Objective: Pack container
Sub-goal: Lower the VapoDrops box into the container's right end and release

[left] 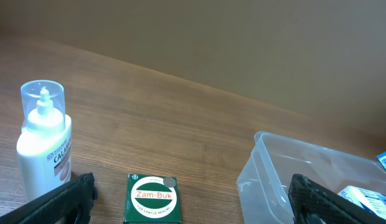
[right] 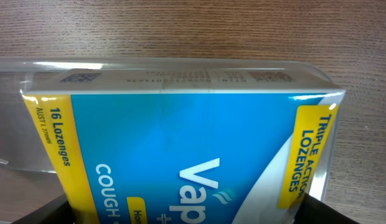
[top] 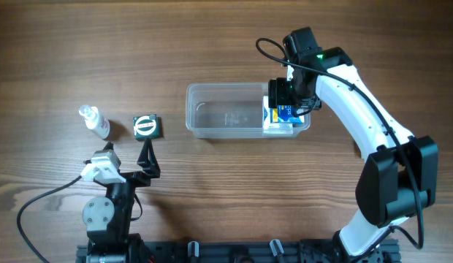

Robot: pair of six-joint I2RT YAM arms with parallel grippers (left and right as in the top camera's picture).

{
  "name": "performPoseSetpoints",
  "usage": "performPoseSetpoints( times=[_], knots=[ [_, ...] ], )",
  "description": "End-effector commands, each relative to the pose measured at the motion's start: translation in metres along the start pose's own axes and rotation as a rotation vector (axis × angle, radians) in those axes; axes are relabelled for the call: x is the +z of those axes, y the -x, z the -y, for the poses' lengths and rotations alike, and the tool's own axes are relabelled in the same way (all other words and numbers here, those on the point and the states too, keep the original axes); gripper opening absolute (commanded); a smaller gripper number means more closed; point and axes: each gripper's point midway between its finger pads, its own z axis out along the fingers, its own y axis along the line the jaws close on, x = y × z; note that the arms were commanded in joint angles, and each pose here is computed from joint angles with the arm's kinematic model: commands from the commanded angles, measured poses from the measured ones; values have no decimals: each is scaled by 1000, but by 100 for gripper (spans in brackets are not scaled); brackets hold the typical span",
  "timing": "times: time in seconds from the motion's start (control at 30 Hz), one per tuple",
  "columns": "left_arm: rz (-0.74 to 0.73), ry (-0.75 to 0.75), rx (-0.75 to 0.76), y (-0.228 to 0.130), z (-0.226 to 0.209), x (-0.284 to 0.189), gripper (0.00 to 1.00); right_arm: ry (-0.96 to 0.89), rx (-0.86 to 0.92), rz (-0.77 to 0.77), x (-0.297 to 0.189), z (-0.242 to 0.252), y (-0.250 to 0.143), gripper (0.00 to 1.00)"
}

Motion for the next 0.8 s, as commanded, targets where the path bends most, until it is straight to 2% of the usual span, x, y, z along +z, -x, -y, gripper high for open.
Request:
performPoseSetpoints(
  times=[0.0, 0.4, 0.53, 0.67, 0.77],
  knots=[
    [2, -3, -5, -1, 0, 0, 100, -17, -11, -14, 4, 2, -3, 83],
    [2, -3, -5, -1, 0, 0, 100, -22, -11, -40, 4, 4, -9, 85],
    [2, -3, -5, -1, 0, 0, 100, -33, -9, 28, -14, 4, 11, 92],
    [2, -3, -5, -1, 0, 0, 100, -198, 26, 168, -66, 36, 49, 97],
    [2, -3, -5, -1, 0, 0, 100, -298, 143, 213, -91, 90, 64, 99]
  ],
)
